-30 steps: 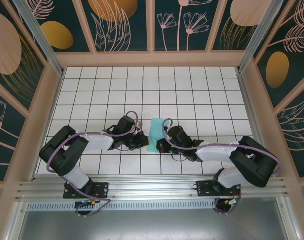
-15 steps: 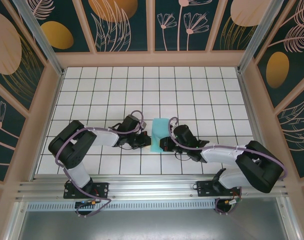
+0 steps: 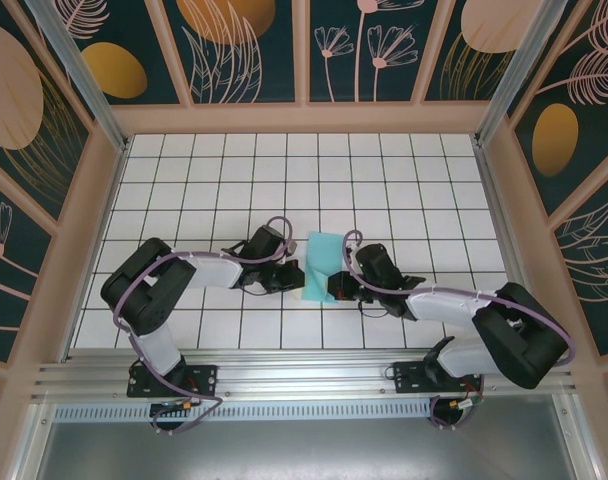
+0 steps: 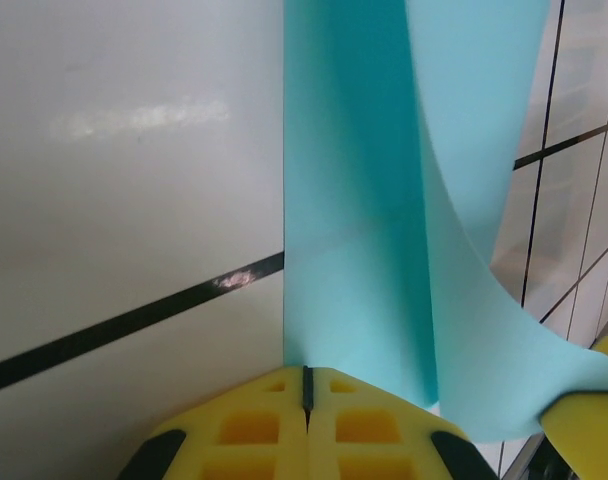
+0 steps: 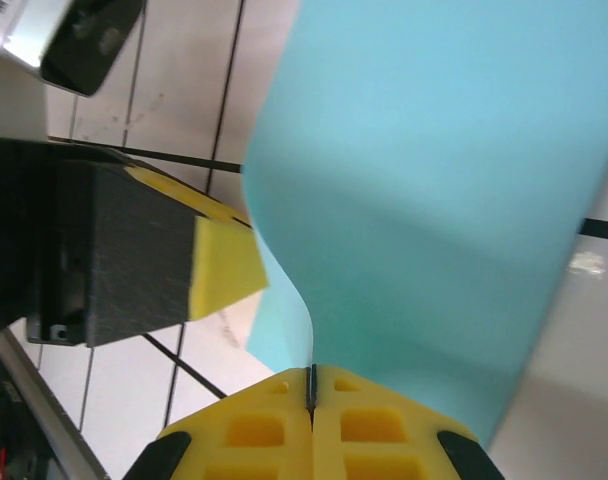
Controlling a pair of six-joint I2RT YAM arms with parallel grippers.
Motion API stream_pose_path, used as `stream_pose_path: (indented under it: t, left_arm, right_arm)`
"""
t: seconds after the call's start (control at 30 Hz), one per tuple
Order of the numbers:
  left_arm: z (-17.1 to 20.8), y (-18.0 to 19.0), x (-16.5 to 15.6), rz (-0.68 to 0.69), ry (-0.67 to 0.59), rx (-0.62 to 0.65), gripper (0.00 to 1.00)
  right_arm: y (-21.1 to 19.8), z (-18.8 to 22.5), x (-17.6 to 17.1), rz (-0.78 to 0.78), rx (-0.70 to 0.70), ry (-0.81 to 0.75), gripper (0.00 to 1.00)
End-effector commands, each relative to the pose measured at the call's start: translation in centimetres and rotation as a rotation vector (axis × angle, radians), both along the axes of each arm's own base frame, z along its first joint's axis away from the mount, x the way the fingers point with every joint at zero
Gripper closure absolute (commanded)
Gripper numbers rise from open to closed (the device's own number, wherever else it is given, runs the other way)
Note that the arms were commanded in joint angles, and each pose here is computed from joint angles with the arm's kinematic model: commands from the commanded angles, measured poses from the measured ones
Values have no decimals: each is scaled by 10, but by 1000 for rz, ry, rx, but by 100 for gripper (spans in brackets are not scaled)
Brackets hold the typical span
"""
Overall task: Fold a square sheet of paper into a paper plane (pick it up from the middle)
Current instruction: Fold the triangle a second time at the center of the table.
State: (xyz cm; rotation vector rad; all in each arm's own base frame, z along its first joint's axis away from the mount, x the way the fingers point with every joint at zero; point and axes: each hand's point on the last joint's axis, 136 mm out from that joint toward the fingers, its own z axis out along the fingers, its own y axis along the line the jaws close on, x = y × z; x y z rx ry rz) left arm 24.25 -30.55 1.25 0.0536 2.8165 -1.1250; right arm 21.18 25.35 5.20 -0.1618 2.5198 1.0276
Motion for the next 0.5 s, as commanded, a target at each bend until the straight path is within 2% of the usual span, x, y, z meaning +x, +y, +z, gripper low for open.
stream_pose_path:
  t: [0.0, 0.47]
  left_arm:
    - [-36, 28, -6, 17, 17, 171, 98]
    - [-36, 27, 6, 24, -12, 207, 96]
  right_arm:
    - [-9, -2, 2, 52, -44, -8, 100]
    - [-14, -7, 25, 165, -87, -9, 100]
